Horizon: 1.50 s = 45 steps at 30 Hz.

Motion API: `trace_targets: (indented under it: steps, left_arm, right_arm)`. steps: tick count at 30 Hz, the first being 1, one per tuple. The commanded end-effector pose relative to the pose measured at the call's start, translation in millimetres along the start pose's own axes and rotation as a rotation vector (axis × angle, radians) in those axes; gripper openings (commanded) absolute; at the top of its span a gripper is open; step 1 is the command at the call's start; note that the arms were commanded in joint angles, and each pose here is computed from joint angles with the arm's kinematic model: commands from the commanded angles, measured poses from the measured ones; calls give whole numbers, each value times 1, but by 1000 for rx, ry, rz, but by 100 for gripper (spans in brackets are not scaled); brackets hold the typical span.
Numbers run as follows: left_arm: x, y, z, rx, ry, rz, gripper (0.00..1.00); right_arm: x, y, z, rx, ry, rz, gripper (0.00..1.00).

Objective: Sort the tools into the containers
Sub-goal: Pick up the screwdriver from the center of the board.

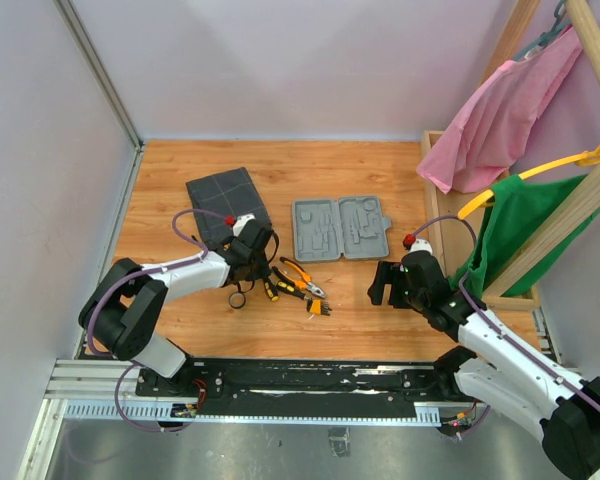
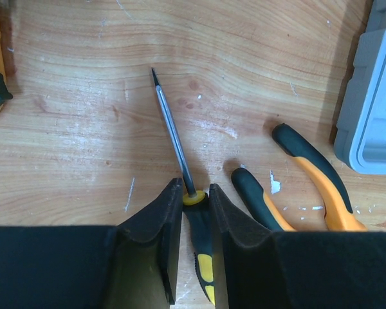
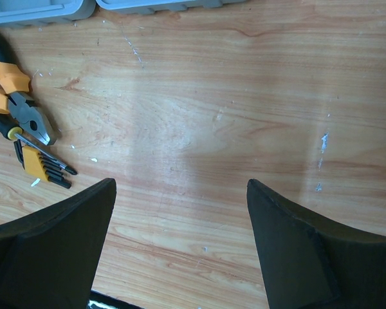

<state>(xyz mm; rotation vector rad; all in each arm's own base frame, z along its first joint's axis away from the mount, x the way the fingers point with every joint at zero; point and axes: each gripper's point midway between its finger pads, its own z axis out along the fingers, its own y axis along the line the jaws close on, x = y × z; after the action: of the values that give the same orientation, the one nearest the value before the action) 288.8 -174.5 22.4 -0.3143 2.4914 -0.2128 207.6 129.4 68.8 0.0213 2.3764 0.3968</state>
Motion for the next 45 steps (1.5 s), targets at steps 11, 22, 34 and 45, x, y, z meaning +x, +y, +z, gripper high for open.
trace_targets:
  steps: [11, 22, 34, 45]
  left_arm:
    - [-29, -16, -44, 161, -142, -22, 22]
    - [-36, -35, -69, 314, -183, 22, 11]
    - [-31, -88, -116, 547, -216, 38, 0]
    - [-20, -112, -126, 615, -211, 71, 1]
  right_arm:
    - [-24, 30, -16, -169, -98, -19, 86]
    - [-46, 104, -32, -565, -187, -102, 89]
    - [-41, 167, -24, -734, -135, -96, 86]
    - [-24, 206, -24, -818, -87, -63, 77]
